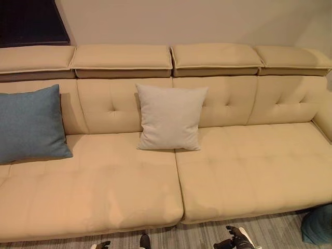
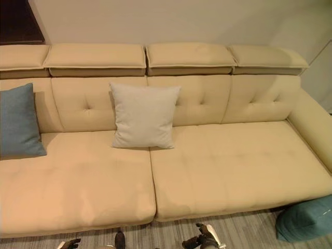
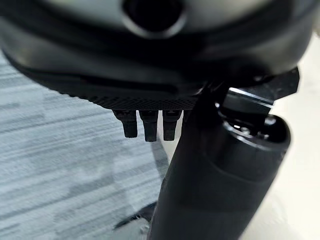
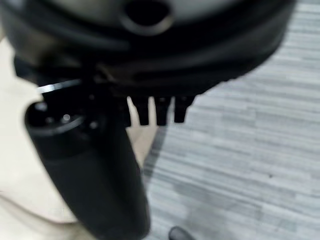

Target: Pick up all the scattered cushions and arrange them neatly on the sofa.

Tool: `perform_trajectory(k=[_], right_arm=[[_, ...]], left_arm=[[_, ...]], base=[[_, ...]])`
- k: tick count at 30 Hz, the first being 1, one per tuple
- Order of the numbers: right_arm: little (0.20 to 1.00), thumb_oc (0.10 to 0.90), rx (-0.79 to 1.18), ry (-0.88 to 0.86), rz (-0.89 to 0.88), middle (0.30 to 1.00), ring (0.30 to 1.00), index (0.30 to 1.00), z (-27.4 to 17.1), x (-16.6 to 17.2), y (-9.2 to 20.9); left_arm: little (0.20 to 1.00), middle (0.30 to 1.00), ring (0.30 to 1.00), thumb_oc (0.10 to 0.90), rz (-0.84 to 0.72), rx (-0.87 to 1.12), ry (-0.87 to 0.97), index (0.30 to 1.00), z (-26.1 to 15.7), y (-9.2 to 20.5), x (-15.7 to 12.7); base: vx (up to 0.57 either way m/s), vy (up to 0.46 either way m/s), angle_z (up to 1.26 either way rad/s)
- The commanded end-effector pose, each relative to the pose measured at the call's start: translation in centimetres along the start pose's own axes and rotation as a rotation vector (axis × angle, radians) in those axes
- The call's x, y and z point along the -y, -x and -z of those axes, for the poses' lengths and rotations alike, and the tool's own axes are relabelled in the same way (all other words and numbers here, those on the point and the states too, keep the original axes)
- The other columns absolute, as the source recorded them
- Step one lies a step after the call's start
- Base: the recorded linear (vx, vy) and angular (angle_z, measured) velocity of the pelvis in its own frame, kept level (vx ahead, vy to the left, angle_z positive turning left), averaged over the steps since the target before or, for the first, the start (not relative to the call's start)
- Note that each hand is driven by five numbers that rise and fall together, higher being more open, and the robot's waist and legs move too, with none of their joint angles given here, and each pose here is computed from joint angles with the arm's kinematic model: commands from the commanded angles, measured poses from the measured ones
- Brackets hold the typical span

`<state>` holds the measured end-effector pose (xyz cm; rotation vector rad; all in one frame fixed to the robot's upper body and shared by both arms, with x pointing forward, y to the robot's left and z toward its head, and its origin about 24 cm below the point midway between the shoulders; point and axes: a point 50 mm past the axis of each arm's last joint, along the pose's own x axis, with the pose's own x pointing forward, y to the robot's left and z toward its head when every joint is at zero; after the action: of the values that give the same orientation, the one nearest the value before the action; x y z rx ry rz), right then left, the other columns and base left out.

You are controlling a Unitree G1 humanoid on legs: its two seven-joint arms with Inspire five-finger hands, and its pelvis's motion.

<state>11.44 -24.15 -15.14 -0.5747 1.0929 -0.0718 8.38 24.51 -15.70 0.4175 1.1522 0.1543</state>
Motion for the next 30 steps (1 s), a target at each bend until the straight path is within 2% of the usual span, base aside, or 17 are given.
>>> perform_trajectory(k=[1,13,17,20,27,30], right_arm=[[0.900,0.800,0.005,0.017,0.088,0.900,0.900,0.900,-0.2,2.5,-0.4],[0.900,0.800,-0.025,0.015,0.116,0.900,0.900,0.900,0.4,3.5,-0.5],[0.900,0.800,-0.011,0.010,0.119,0.900,0.900,0.900,-0.3,3.4,-0.6],[0.900,0.800,0.035,-0.007,0.116,0.900,0.900,0.900,-1.9,3.0,-0.7],[0.900,0.800,-0.046,-0.025,0.098,0.900,0.900,0.900,0.8,2.3,-0.3],[0.900,0.800,-0.049,-0.028,0.100,0.900,0.900,0.900,0.7,2.2,-0.3]], left_arm=[[0.900,0.900,0.900,0.800,-0.023,0.105,0.020,0.900,-3.1,-0.4,-0.3],[0.900,0.900,0.900,0.800,0.011,0.102,0.042,0.900,-3.6,-0.4,1.1],[0.900,0.900,0.900,0.800,0.004,0.156,0.003,0.900,-5.0,-0.6,0.4],[0.900,0.900,0.900,0.800,-0.047,0.188,-0.060,0.900,-6.2,-0.9,-1.4],[0.900,0.900,0.900,0.800,-0.047,0.130,-0.037,0.900,-4.3,-0.8,-1.8],[0.900,0.900,0.900,0.800,-0.053,0.119,-0.013,0.900,-3.9,-0.7,-2.0]], base=[[-0.09,-0.003,0.11],[-0.07,0.103,-0.40],[-0.19,0.254,-0.61],[-0.40,0.197,-1.21],[-0.17,0.083,-0.86],[-0.07,-0.043,-1.14]])
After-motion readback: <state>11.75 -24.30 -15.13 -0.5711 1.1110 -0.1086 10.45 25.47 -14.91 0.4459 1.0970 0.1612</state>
